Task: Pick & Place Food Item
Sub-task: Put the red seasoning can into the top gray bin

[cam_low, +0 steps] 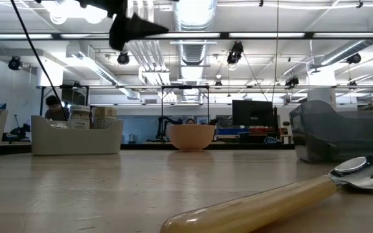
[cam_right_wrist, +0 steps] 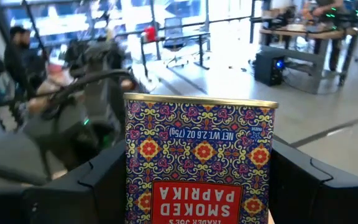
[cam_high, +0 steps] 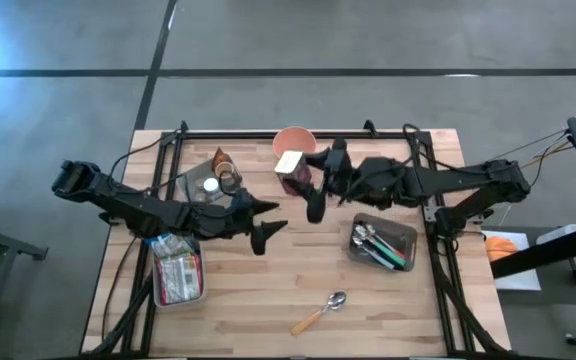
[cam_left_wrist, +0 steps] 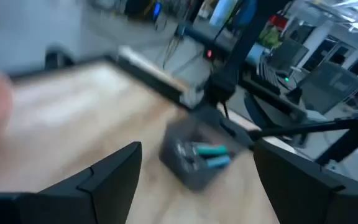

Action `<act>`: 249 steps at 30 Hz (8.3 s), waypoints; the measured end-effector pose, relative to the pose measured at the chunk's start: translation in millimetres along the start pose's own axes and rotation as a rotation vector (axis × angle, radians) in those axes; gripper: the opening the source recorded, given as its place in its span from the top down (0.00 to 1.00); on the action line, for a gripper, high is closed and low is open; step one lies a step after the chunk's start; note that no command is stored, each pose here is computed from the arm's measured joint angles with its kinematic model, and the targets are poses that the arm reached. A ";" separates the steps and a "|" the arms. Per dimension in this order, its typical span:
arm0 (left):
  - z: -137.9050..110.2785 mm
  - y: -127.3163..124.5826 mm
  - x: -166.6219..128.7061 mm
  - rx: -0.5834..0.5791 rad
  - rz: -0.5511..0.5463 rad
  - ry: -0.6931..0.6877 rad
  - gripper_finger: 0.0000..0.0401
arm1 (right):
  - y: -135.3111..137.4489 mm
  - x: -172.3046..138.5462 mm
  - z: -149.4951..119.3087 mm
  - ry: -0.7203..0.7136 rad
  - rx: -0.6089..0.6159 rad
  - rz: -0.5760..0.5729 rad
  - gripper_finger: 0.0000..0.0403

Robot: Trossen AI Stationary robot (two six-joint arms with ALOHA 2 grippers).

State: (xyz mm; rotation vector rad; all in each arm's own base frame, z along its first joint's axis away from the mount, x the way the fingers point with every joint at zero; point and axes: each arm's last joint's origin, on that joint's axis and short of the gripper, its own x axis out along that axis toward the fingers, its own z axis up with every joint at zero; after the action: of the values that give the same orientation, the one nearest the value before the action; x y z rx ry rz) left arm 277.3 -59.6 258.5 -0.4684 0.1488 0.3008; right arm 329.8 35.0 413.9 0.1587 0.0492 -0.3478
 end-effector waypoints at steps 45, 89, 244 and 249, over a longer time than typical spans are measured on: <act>54.3 -57.7 37.3 0.677 0.402 -0.448 0.22 | -23.1 13.6 -0.3 -0.141 0.294 0.009 0.32; 91.6 -60.0 22.0 1.069 0.344 -0.829 0.22 | -22.6 14.6 27.0 -0.425 0.492 0.280 0.32; 65.2 -62.5 -25.1 1.176 -0.196 0.094 0.01 | -1.1 33.5 -76.2 0.710 0.422 0.825 0.32; 62.5 -64.3 -24.9 1.161 -0.327 0.110 0.01 | -1.0 33.4 -77.4 0.717 0.422 0.811 0.32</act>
State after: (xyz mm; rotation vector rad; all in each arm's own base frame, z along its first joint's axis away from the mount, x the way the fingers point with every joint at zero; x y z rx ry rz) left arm 278.7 -91.4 346.0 0.6427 0.3180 -0.1580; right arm 359.2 35.4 334.9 0.6910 0.6043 0.5314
